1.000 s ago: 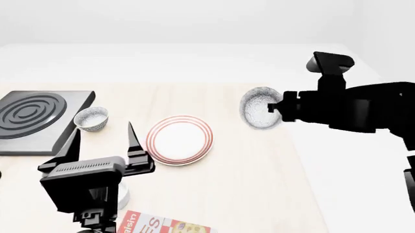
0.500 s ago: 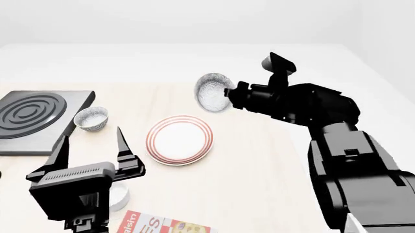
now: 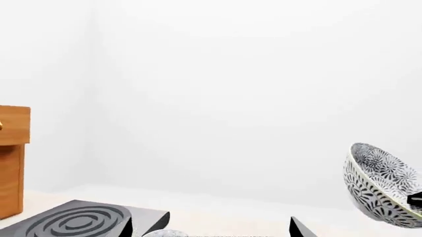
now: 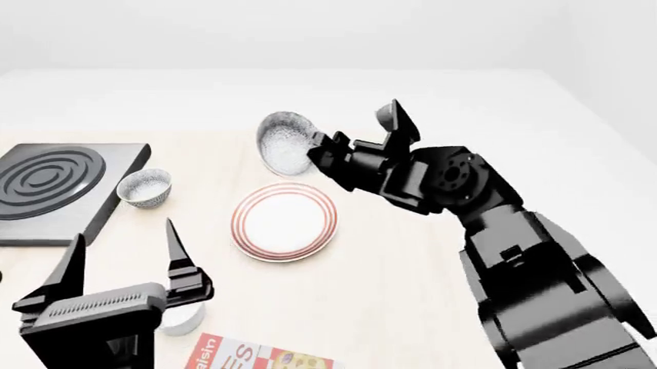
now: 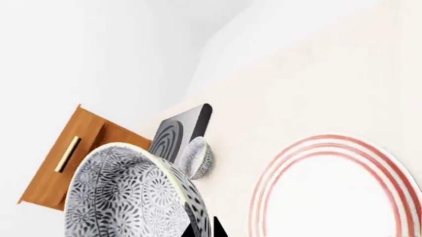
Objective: Pick the akita bowl next to the cookies box and place it on the plate.
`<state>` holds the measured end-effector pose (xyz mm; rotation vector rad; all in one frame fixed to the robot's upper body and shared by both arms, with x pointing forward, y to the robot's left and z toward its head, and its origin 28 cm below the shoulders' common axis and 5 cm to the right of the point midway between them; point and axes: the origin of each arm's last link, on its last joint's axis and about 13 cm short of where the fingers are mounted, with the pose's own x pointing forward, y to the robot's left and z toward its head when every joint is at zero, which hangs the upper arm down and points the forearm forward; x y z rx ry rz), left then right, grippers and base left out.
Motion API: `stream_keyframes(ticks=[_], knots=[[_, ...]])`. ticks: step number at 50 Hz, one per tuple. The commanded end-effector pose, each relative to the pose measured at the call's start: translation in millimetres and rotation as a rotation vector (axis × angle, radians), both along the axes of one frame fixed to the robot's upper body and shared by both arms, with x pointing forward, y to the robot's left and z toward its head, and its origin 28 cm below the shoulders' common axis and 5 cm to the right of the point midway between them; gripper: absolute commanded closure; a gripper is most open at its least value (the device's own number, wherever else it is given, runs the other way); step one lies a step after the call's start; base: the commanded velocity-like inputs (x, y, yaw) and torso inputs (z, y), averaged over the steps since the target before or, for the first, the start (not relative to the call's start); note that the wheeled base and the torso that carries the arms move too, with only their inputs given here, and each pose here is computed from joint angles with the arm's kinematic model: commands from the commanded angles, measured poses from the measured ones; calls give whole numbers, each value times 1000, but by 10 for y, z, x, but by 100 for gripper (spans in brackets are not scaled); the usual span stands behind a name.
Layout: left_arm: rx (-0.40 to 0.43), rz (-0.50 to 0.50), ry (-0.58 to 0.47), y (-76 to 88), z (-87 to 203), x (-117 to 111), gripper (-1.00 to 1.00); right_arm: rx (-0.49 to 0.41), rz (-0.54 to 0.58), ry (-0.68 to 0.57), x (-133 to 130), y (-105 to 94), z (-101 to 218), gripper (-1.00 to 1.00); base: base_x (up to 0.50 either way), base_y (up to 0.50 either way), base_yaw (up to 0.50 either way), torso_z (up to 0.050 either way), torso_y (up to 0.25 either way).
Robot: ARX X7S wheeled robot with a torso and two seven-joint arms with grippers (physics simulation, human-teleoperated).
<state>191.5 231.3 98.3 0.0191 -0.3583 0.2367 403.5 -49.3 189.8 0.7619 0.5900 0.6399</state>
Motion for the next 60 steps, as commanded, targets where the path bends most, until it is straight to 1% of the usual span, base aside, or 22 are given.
stream_keyframes(ticks=[1, 3, 5, 15, 25, 26, 27, 28, 38, 43, 46, 51, 60], knots=[[24, -33, -13, 36, -39, -96, -100, 241, -11, 25, -2, 202, 110, 100, 0, 0, 0, 0, 0], [23, -51, -13, 35, -35, -114, -100, 268, -4, 34, -6, 237, 124, 100, 0, 0, 0, 0, 0], [17, -67, -16, 39, -34, -122, -100, 185, 8, 36, -12, 194, 64, 100, 0, 0, 0, 0, 0], [24, -51, -7, 44, -49, -75, -100, 156, 24, 43, -27, 195, 19, 100, 0, 0, 0, 21, -245], [19, -58, 3, 31, -68, -79, -100, 144, 15, 47, -28, 192, -9, 100, 0, 0, 0, 21, -245], [15, -59, 1, 31, -66, -81, -100, 143, 16, 47, -28, 191, -4, 100, 0, 0, 0, 21, -246], [-17, -67, -3, 37, -52, -88, -100, 144, 21, 43, -26, 192, 12, 100, 0, 0, 0, 16, -184], [-27, -73, 8, 35, -54, -87, -100, 146, 24, 41, -26, 193, 19, 100, 0, 0, 0, 0, 0], [-20, -92, 7, 33, -56, -98, -100, 110, 52, 33, -33, 195, 18, 100, 0, 0, 0, 0, 0], [-10, -81, -9, 36, -50, -92, -100, 91, 63, 31, -37, 199, 17, 100, 0, 0, 0, 0, 0], [-19, -64, -17, 52, -47, -80, -100, 65, 73, 32, -45, 201, -7, 100, 0, 0, 0, 14, -236], [-15, -53, -17, 53, -56, -74, -100, 65, 75, 30, -45, 202, -3, 100, 0, 0, 0, 16, -250], [-21, -57, -13, 37, -74, -93, -100, 73, 33, 29, -26, 207, 28, 100, 0, 0, 0, 16, -250]])
